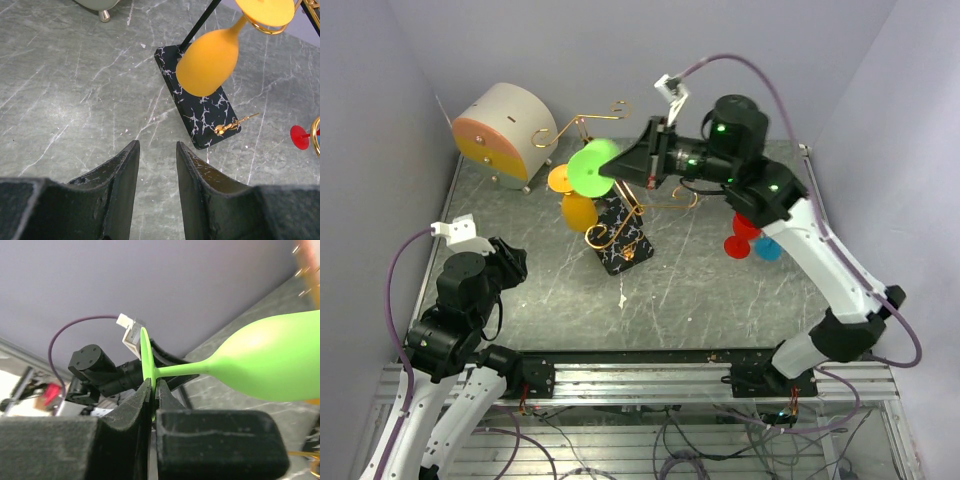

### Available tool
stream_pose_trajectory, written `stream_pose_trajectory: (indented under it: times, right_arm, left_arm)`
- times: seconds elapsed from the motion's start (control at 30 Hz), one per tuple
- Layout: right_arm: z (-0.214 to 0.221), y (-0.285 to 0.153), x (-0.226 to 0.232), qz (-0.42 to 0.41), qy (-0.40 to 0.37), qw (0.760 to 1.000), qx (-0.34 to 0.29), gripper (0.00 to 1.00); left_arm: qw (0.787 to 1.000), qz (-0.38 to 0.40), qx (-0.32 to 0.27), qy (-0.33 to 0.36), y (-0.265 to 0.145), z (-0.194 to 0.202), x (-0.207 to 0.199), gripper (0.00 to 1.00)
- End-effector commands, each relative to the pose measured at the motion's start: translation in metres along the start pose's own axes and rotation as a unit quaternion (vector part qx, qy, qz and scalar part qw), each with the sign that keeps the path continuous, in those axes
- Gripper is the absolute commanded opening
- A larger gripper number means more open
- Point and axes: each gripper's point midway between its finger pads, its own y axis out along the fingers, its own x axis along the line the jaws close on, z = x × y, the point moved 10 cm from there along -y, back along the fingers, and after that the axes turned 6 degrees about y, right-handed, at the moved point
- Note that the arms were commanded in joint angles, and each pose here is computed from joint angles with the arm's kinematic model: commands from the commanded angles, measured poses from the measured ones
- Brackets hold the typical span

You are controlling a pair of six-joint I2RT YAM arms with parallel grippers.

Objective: Take the wine glass off the wine glass rack

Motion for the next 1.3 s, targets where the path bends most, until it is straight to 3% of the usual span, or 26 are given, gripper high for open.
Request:
stream_pose_trajectory:
  times: [0.0,0.23,0.43,0.57,0.67,0.8,0.93,1.07,1.27]
  right_arm:
    - [-0.018,-0.05,0.031,0.054,-0.126,0.989,-0.063,0.0]
    - [-0.017,-0.104,0.035,0.154,-0.221,0.953,-0.138,0.0]
    - [0.001,-0.127,0.006,0.253,-0.271,0.919,-0.135,0.0]
    - [0.016,-0.139,-0.019,0.331,-0.295,0.887,-0.126,0.0]
    - [0.024,-0.147,-0.03,0.364,-0.304,0.872,-0.12,0.0]
    - [0.033,-0.15,-0.032,0.35,-0.316,0.874,-0.116,0.0]
    - [0.039,-0.149,-0.029,0.321,-0.336,0.878,-0.115,0.0]
    - [0.035,-0.149,-0.023,0.309,-0.355,0.874,-0.121,0.0]
    - [0.019,-0.132,-0.02,0.315,-0.38,0.863,-0.106,0.0]
  left_arm:
    - [1.0,-0.006,-0.015,-0.008,0.001,-0.004,0.0,0.47]
    - [1.0,0.01,-0.006,-0.026,0.0,-0.006,-0.005,0.47]
    - [0.985,0.124,0.008,-0.117,-0.016,-0.024,-0.032,0.48]
    - [0.954,0.218,0.034,-0.203,-0.035,-0.048,-0.057,0.54]
    - [0.917,0.285,0.078,-0.267,-0.047,-0.064,-0.075,0.61]
    - [0.873,0.354,0.108,-0.319,-0.055,-0.078,-0.09,0.62]
    - [0.847,0.378,0.134,-0.349,-0.054,-0.08,-0.096,0.62]
    - [0.842,0.372,0.156,-0.358,-0.051,-0.079,-0.098,0.63]
    - [0.858,0.349,0.156,-0.344,-0.048,-0.08,-0.097,0.62]
